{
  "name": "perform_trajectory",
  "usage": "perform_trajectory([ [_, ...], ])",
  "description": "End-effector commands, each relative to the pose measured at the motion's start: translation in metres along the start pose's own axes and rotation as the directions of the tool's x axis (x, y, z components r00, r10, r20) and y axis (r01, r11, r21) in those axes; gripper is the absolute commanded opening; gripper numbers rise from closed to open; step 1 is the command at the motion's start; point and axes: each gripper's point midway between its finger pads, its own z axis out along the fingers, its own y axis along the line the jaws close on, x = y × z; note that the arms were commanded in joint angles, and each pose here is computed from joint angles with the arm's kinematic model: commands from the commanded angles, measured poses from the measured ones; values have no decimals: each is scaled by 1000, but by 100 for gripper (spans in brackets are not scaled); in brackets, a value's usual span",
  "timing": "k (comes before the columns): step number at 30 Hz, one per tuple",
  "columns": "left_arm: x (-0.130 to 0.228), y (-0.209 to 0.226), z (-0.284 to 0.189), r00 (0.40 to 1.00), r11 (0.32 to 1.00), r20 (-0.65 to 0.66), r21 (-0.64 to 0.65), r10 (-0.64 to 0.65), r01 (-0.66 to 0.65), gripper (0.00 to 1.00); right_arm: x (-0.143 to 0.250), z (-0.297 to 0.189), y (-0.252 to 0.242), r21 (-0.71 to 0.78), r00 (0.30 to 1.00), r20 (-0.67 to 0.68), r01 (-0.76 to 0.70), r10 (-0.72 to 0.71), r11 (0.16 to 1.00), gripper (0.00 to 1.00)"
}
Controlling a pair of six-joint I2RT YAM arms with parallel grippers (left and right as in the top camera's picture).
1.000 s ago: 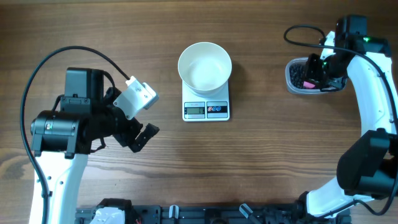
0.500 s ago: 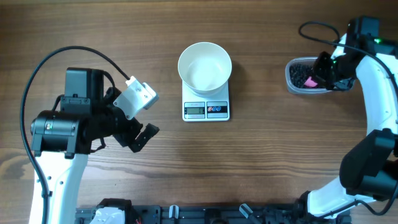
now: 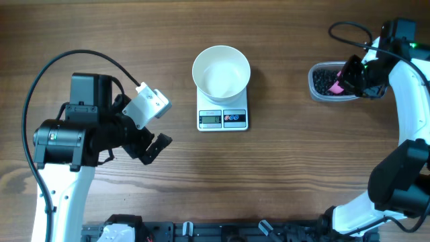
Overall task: Scoop item into bowl and weigh 150g on scale
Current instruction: 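Lower the scoop into the black beans and scoop with the right gripper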
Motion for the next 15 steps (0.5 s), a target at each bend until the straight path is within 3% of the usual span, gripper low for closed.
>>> perform_trajectory([
  [1, -4, -2, -4, 1000, 1000, 26, 5, -4, 4, 100, 10, 19, -8, 1, 998, -54, -16, 16, 1000, 4],
  [9, -4, -2, -4, 1000, 1000, 26, 5, -3, 3, 100, 5, 16, -21, 8, 998, -43, -52, 52, 999, 4],
  [15, -4, -2, -4, 1000, 1000, 26, 5, -4, 4, 100, 6, 13, -12, -96, 996, -69, -56, 49, 994, 4],
])
